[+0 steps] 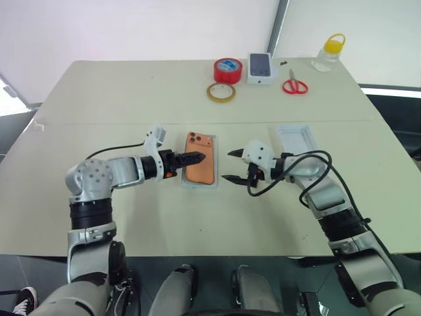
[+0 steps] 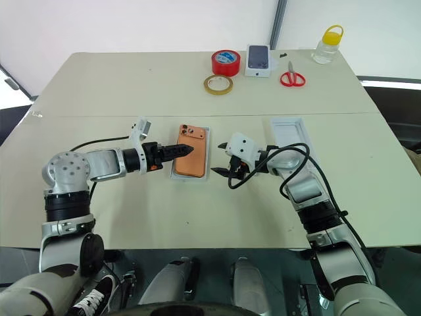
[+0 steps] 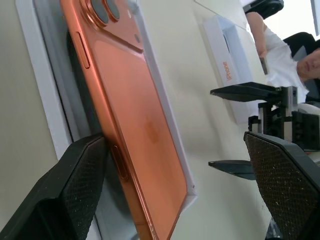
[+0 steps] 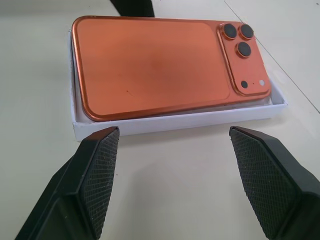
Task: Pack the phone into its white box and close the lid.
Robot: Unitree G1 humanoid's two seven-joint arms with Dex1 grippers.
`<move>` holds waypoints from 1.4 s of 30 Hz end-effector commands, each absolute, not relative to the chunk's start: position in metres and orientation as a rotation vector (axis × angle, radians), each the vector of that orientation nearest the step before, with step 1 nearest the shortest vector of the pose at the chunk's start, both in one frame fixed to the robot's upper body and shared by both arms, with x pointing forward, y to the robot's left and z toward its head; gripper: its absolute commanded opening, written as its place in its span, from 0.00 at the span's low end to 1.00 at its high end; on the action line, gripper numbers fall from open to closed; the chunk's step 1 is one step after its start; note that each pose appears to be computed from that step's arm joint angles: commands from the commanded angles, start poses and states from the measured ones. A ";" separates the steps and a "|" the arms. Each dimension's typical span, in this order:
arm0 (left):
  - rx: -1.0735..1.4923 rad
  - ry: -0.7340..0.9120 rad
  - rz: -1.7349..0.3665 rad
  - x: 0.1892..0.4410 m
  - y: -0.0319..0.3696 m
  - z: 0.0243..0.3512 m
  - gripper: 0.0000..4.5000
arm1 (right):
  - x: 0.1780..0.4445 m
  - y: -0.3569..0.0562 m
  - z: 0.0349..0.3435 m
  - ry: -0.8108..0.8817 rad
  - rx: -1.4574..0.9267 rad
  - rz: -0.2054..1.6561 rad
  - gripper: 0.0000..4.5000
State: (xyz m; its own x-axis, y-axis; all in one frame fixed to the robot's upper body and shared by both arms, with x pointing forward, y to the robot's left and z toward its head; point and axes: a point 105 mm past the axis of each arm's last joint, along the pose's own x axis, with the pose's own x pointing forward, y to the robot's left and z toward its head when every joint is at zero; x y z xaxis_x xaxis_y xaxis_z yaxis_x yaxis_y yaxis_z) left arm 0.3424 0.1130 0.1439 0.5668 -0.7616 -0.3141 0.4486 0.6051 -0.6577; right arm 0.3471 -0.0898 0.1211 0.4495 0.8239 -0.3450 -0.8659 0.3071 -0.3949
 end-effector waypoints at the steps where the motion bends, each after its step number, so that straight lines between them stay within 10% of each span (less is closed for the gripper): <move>1: -0.537 0.543 -0.763 0.344 0.121 0.166 0.99 | 0.347 -0.084 0.132 0.029 -0.592 1.129 0.82; 12: -0.511 0.480 -0.714 0.343 0.136 0.174 0.99 | 0.350 -0.083 0.135 0.014 -0.593 1.113 0.82; 15: -0.411 0.443 -0.531 0.359 0.170 0.163 0.81 | 0.357 -0.088 0.139 -0.002 -0.596 1.075 0.70; 22: -0.228 0.420 -0.431 0.373 0.174 0.138 0.02 | 0.371 -0.089 0.138 -0.028 -0.668 0.991 0.00; 42: 0.053 0.400 -0.741 0.357 0.108 0.080 0.01 | 0.378 -0.074 0.103 -0.001 -0.808 0.942 0.00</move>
